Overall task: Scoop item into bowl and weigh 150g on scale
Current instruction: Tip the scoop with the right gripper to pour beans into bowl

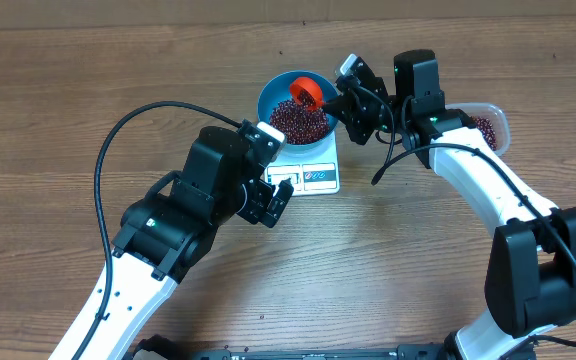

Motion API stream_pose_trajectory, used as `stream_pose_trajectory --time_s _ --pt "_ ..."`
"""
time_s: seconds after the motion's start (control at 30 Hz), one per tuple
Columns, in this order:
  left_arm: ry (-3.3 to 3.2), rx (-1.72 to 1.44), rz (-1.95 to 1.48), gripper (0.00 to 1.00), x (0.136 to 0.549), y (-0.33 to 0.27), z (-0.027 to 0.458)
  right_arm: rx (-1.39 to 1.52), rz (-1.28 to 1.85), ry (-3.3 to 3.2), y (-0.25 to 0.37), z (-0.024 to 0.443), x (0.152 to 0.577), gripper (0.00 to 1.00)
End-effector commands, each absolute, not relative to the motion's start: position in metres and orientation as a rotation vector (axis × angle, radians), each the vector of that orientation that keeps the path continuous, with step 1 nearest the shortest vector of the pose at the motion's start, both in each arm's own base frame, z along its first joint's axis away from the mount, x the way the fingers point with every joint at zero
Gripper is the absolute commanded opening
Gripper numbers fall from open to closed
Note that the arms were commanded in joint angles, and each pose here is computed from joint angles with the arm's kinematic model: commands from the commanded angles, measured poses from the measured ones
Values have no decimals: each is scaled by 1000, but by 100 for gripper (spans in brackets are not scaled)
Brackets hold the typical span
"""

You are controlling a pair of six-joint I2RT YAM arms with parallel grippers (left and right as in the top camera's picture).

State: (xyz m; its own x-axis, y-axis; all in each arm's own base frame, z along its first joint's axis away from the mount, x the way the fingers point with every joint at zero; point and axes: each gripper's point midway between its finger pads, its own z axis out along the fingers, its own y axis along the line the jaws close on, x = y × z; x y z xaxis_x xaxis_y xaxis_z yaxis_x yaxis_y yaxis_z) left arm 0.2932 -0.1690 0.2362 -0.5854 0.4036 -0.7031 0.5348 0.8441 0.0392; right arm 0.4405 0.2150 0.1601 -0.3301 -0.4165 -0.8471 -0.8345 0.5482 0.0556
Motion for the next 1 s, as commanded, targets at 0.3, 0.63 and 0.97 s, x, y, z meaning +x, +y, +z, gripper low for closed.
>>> stream_pose_trajectory --time_s 0.3,0.63,0.97 --pt "2258 648 -225 100 297 -168 245 -1007 576 1965 210 159 446 4" --pt "2258 648 -225 100 297 -168 245 -1008 579 1965 210 159 446 4" --pt "2258 648 -225 100 297 -168 245 -1008 579 1965 210 159 446 4"
